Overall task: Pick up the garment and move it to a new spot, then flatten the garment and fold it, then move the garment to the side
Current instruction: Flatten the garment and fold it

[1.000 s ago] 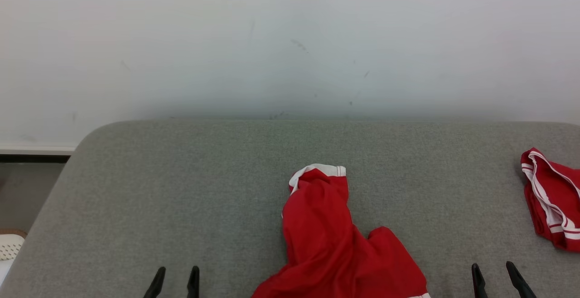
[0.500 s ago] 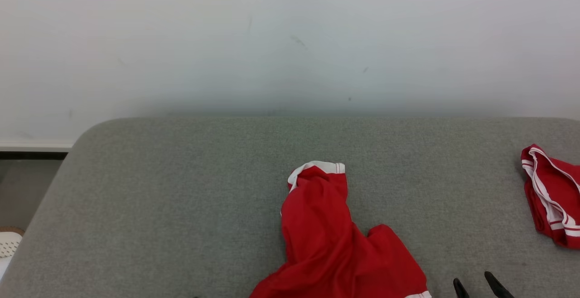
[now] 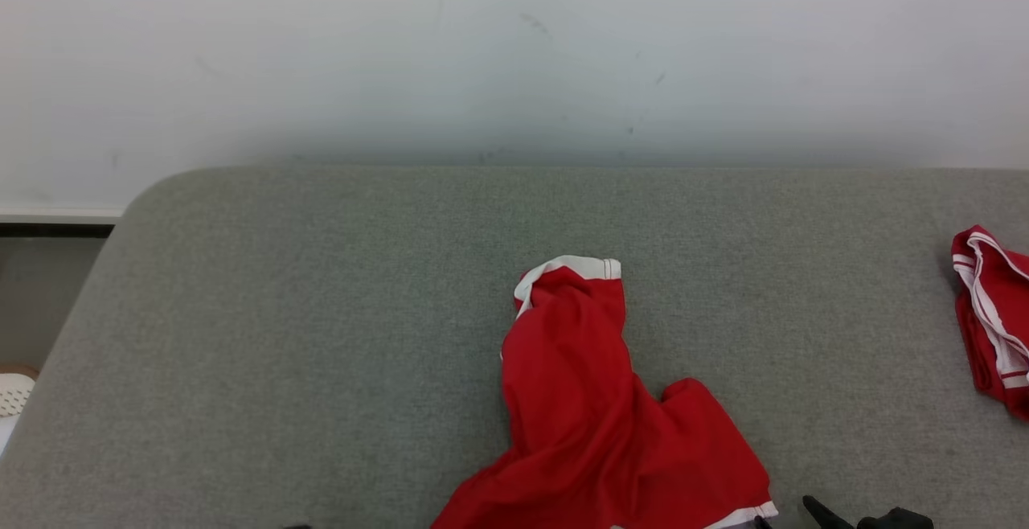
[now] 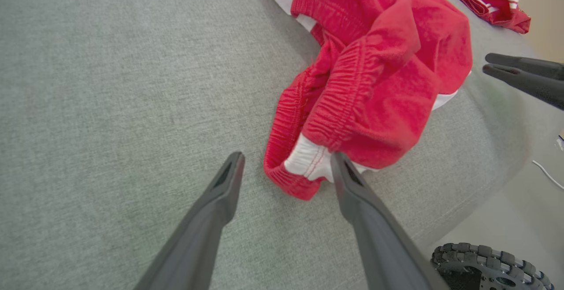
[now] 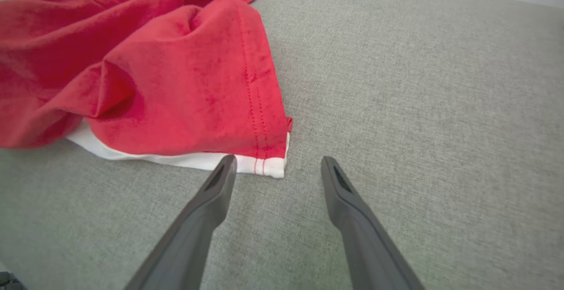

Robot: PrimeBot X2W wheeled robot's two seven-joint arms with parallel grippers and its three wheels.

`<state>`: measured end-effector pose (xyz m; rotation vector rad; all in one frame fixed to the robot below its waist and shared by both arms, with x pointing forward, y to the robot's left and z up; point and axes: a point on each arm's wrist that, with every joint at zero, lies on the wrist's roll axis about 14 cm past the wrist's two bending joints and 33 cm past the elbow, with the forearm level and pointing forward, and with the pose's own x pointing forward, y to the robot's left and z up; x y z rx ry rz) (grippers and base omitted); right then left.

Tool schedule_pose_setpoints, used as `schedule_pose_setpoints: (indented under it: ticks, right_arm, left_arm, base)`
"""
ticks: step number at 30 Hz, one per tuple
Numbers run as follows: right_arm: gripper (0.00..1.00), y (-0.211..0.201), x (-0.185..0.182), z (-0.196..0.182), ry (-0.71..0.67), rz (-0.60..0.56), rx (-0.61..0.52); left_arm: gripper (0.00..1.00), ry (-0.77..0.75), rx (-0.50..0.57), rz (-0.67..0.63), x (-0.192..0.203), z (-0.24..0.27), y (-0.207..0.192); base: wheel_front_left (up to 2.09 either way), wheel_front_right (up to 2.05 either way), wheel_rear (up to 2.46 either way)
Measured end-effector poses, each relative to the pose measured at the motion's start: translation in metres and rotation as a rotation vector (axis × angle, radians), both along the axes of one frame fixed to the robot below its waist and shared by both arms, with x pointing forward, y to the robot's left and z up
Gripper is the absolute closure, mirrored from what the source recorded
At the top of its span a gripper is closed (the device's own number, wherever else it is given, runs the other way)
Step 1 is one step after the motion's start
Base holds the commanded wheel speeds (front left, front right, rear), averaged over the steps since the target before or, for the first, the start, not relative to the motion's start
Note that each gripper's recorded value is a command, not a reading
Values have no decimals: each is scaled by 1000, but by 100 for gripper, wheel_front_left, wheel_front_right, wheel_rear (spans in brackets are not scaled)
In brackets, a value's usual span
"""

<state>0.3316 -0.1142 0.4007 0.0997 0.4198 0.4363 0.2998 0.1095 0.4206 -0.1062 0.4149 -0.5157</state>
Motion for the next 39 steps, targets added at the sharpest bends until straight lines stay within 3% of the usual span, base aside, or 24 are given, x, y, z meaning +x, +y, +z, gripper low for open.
schedule_pose_setpoints:
  ticks: [21,22,23,25,26,27,28,29,34,39]
  right_arm:
    - [0,25,11,-23,90,105,-5]
    - [0,26,11,-24,95,110,-6]
    - [0,27,11,-25,105,113,-5]
    - [0,31,11,-27,131,122,0]
    - [14,33,10,-29,147,131,0]
    - [14,36,10,-29,164,139,2]
    - [65,37,10,-29,172,139,10]
    - [100,39,11,-27,178,139,29]
    - [100,56,10,-9,221,102,217]
    - [100,34,20,25,179,35,338]
  left_arm:
    - [0,84,-8,-100,11,-18,-18]
    - [4,86,-10,-105,11,-18,-20]
    - [41,90,-8,-111,11,-20,-21]
    - [79,101,-10,-124,10,-22,-25]
    - [100,101,-19,-123,11,-22,-26]
    - [100,105,-25,-124,11,-22,-27]
    - [100,102,-31,-126,12,-22,-28]
    - [100,104,-35,-128,12,-22,-30]
    - [100,108,-119,-85,16,-11,-31]
    - [100,66,-321,-35,26,35,-36]
  base:
    - [0,0,0]
    - [0,0,0]
    - [0,0,0]
    - [0,0,0]
    - [0,0,0]
    - [0,0,0]
    - [0,0,0]
    - [0,0,0]
    - [0,0,0]
    - [0,0,0]
